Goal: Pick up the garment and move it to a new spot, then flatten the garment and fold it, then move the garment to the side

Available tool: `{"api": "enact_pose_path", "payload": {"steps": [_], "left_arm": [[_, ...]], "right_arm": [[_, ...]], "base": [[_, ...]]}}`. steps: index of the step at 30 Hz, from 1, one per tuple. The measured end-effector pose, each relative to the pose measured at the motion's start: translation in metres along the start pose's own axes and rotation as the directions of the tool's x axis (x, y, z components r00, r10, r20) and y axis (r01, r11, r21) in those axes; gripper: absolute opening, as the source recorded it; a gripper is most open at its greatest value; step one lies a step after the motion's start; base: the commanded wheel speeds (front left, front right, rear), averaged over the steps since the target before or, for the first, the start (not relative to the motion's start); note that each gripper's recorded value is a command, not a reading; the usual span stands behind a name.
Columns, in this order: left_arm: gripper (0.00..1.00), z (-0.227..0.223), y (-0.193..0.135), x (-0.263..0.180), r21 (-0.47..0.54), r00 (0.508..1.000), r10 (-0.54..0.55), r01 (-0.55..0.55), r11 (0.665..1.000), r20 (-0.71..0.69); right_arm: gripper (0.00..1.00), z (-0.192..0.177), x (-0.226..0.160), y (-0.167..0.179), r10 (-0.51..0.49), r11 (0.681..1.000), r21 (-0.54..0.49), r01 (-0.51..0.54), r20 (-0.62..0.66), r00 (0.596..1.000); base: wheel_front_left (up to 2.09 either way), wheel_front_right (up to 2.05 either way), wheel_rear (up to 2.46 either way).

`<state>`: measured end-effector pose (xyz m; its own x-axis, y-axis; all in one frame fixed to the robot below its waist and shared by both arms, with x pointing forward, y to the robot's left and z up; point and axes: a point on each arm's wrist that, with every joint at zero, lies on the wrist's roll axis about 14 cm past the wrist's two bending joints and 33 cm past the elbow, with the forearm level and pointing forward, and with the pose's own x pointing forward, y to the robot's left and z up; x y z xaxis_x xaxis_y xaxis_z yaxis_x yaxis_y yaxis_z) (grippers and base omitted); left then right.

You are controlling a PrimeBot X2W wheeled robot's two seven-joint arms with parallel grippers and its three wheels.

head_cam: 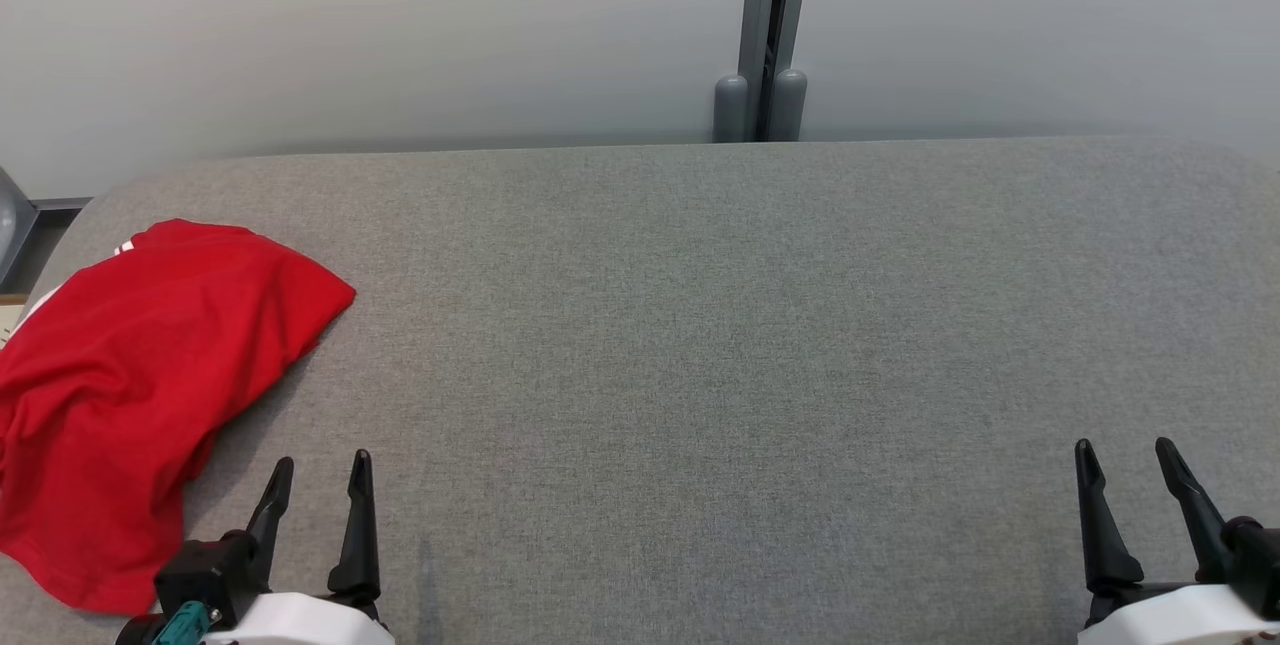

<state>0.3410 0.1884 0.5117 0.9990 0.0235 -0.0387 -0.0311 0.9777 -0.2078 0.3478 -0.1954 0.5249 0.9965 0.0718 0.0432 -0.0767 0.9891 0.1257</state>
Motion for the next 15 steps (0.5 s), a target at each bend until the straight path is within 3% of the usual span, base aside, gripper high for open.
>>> {"api": "enact_pose_path", "payload": {"steps": [15], "left_arm": [[1.00, -0.0010, -0.0004, -0.0021, 0.100, 1.000, -0.026, 0.025, 0.995, 0.013]], "right_arm": [[1.00, -0.0087, -0.0071, 0.0002, -0.006, 0.996, -0.092, 0.003, -0.029, 1.000]], "base": [[0.00, 0.00, 0.00]]}}
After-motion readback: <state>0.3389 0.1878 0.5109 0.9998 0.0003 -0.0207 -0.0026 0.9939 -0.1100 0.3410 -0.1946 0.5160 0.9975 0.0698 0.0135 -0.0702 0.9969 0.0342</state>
